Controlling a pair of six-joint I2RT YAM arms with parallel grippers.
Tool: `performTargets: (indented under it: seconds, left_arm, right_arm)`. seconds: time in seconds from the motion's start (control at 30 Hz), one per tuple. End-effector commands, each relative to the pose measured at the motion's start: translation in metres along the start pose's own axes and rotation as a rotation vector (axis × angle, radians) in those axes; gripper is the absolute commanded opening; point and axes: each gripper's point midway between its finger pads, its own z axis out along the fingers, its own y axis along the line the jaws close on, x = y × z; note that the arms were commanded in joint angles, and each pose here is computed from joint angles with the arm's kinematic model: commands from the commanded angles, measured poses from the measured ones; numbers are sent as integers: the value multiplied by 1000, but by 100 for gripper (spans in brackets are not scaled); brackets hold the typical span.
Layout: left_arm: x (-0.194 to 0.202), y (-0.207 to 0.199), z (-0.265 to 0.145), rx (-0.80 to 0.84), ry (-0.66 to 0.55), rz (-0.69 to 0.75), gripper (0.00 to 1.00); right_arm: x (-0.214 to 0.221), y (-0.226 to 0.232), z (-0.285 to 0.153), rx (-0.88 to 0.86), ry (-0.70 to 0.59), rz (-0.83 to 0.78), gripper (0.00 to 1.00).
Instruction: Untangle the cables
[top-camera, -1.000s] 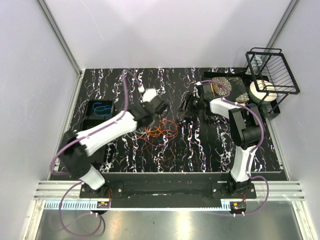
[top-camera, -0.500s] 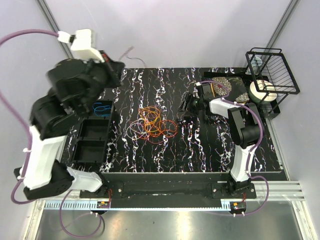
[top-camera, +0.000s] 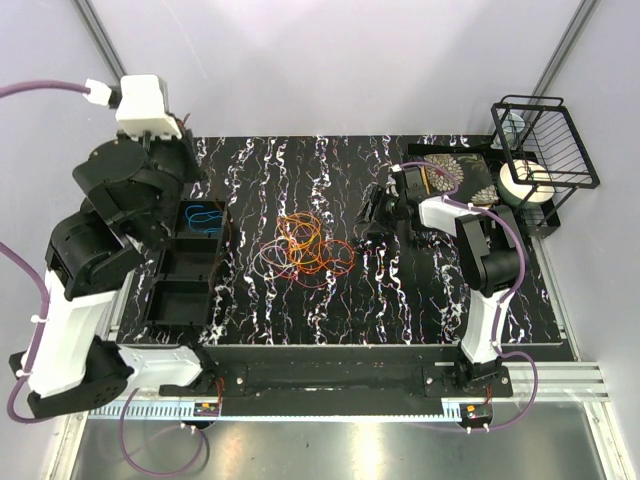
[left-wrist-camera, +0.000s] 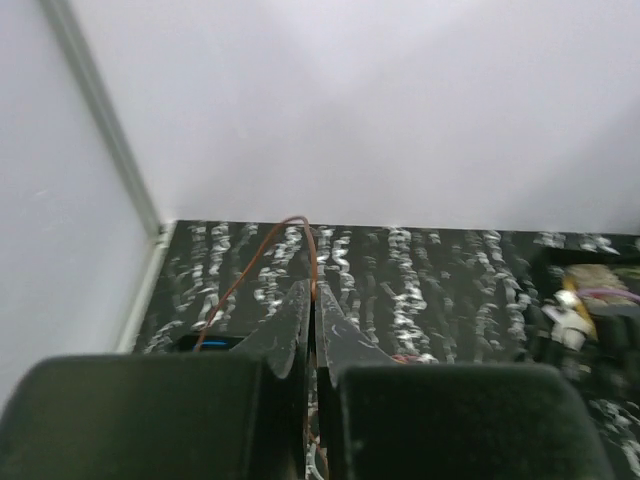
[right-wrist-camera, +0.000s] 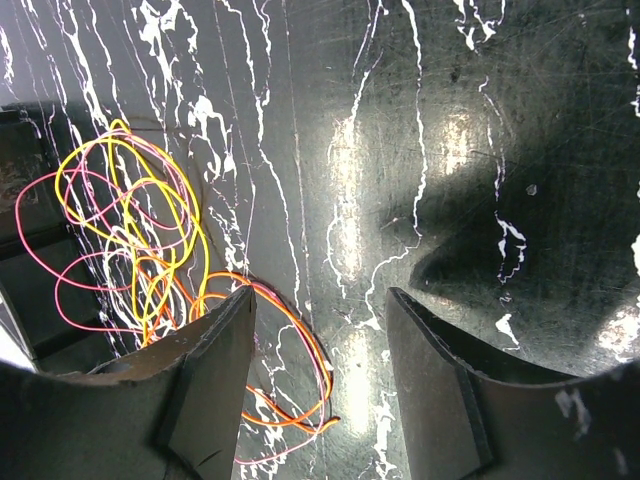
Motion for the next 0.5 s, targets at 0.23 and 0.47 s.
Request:
performTargets:
  seconds: [0.23, 0.47]
  left_arm:
    - [11, 86, -35, -286, -84, 24, 0]
    - [28, 109, -25, -486, -45, 111, 0]
  right_arm:
    - [0, 2, 10, -43, 15, 4, 60]
    - [1, 4, 10, -54, 21, 6, 60]
